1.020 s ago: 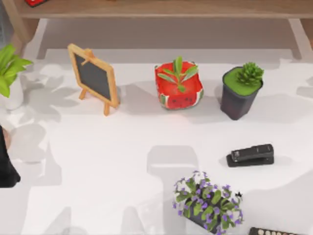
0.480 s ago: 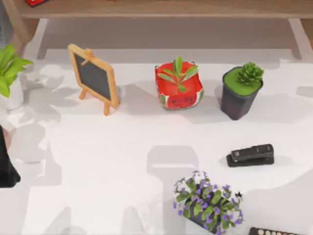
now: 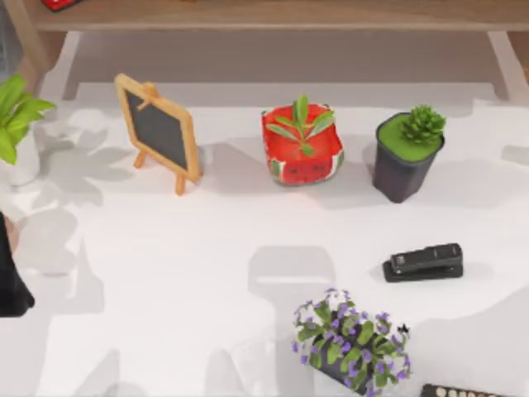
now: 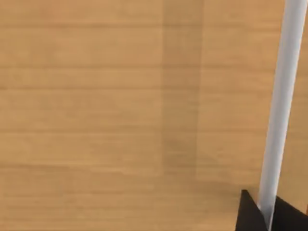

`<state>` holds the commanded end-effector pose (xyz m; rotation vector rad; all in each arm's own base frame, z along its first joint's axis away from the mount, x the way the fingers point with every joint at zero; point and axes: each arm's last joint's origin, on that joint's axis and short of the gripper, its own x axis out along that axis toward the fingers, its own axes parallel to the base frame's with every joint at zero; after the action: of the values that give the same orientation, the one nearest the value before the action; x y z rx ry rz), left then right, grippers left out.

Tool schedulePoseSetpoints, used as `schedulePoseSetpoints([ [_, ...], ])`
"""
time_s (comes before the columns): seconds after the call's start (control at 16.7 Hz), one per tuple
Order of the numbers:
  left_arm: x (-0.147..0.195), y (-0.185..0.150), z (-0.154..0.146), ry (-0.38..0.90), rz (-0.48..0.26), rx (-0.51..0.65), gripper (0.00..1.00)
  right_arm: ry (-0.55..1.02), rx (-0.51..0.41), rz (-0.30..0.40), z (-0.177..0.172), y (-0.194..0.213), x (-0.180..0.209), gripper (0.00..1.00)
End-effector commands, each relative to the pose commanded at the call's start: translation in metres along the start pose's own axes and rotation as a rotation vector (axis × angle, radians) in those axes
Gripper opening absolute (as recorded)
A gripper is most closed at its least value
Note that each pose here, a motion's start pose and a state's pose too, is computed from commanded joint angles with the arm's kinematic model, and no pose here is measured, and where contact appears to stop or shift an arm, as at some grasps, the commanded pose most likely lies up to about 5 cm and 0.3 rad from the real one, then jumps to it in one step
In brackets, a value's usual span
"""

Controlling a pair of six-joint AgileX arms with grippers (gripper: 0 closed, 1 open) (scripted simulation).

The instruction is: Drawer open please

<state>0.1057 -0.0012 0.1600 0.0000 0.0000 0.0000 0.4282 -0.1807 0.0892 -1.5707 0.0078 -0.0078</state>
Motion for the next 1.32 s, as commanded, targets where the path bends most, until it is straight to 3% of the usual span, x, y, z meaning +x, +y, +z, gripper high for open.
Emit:
schedulePoseSetpoints([
  [0.54, 0.000, 0.000, 0.000, 0.000, 0.000, 0.000, 1.00, 0.003, 0.002, 0.001, -0.002, 0.000, -0.004, 0.00],
  [1.02, 0.000, 0.000, 0.000, 0.000, 0.000, 0.000, 1.00, 0.005, 0.004, 0.006, -0.002, 0.002, -0.062, 0.00],
  [1.32, 0.000, 0.000, 0.000, 0.000, 0.000, 0.000, 1.00, 0.003, 0.005, 0.005, -0.001, 0.002, -0.063, 0.00],
])
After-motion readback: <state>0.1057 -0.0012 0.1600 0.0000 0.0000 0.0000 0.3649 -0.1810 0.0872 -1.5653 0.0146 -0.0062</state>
